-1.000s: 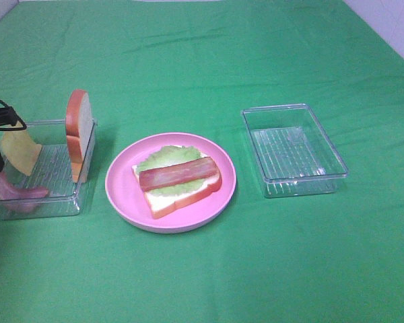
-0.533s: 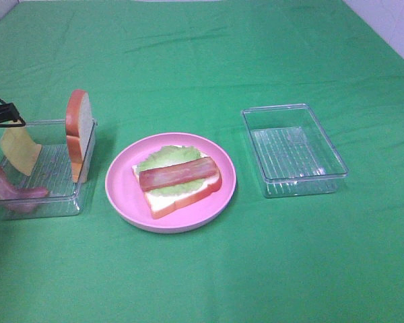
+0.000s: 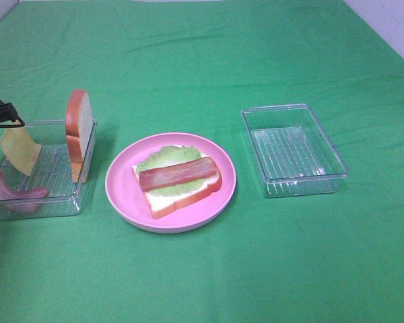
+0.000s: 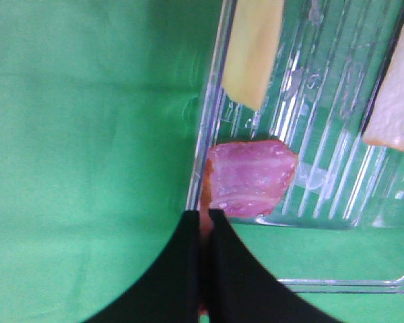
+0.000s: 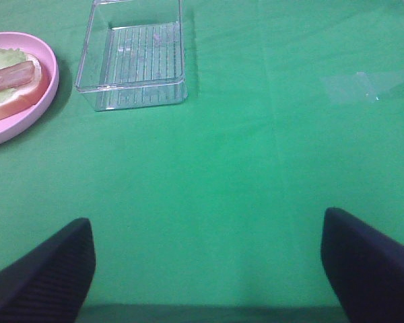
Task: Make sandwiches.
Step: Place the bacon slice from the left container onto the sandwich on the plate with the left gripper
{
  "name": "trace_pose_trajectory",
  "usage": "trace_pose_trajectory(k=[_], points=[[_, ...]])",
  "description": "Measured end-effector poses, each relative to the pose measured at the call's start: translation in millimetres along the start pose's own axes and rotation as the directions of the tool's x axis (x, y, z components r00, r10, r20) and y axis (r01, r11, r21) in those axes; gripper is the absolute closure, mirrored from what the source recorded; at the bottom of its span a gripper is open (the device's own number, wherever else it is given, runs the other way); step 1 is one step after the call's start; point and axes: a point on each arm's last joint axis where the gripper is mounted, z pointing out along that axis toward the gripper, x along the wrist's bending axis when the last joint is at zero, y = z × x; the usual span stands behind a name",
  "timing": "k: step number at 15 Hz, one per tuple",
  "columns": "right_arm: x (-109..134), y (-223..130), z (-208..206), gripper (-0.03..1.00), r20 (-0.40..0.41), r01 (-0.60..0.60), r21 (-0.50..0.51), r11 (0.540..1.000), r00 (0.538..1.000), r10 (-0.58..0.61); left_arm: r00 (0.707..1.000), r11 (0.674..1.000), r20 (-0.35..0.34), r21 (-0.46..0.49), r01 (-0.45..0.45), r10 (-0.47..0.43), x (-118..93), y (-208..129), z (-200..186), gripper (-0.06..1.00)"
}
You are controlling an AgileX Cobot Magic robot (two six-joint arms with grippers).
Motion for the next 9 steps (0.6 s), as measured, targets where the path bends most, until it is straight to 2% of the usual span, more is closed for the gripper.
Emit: trace_pose_trajectory(k=[2, 5, 9], points=[[0, 0, 0, 0.1, 0.0, 0.0, 0.0, 1.0, 1.0, 0.0, 1.0, 0.998, 0.017, -0.061, -0.006, 0.007, -3, -2, -21, 0.94], [0, 0, 0, 0.1, 0.0, 0.0, 0.0, 1.0, 1.0, 0.0, 0.998, 0.998, 0.059, -0.063, 0.009, -0.005, -8, -8, -36, 0.94], [0, 0, 0, 0.1, 0.0, 0.0, 0.0, 1.0, 1.0, 0.0, 0.997, 0.993, 0.082, -0.115, -0.005, 0.015, -12, -18, -70, 0.94]])
